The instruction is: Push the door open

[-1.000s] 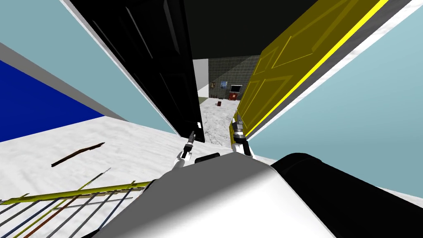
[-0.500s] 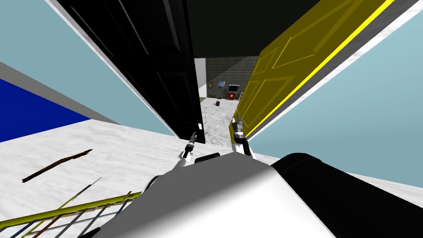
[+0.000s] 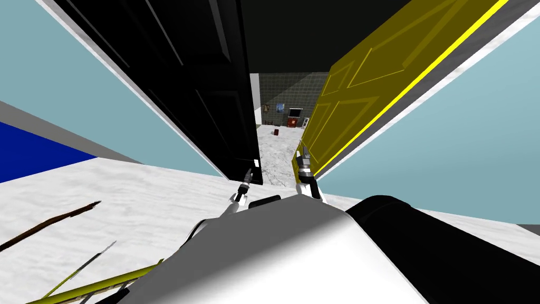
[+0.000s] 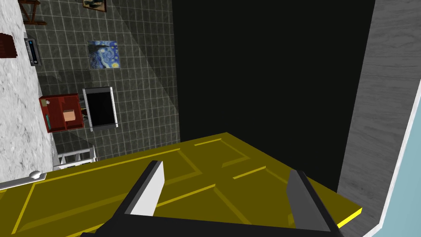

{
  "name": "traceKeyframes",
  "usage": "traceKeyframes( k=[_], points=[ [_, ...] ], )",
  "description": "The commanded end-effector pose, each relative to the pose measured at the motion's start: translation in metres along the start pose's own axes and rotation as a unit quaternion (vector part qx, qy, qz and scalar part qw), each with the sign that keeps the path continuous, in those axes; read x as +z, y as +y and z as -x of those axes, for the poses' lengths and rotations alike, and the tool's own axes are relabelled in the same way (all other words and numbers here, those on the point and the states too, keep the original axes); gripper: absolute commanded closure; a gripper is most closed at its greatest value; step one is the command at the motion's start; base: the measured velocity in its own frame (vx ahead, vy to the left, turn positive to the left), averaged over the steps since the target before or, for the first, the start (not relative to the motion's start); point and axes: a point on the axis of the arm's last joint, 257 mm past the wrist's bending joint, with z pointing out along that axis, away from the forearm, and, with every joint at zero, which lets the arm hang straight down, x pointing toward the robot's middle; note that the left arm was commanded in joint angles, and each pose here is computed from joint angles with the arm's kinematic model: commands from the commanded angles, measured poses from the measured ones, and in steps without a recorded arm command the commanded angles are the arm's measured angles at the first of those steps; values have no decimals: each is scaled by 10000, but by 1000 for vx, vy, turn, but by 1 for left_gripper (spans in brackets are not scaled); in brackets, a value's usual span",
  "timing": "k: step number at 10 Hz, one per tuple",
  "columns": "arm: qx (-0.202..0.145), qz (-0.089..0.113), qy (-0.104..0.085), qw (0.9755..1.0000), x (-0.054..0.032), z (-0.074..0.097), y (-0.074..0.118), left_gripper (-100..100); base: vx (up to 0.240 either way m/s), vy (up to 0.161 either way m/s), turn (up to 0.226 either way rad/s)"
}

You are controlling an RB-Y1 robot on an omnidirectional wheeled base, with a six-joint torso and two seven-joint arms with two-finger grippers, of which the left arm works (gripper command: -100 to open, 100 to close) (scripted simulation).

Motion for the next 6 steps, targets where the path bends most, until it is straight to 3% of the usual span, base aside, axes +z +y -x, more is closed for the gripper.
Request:
traceKeyframes(
  k=[1, 6],
  points=[
    [51, 16, -40, 10000, -15, 72, 7, -100, 102, -13, -37],
    [57, 25, -109, 9999, -20, 103, 14, -100, 194, -66, -28]
  ],
)
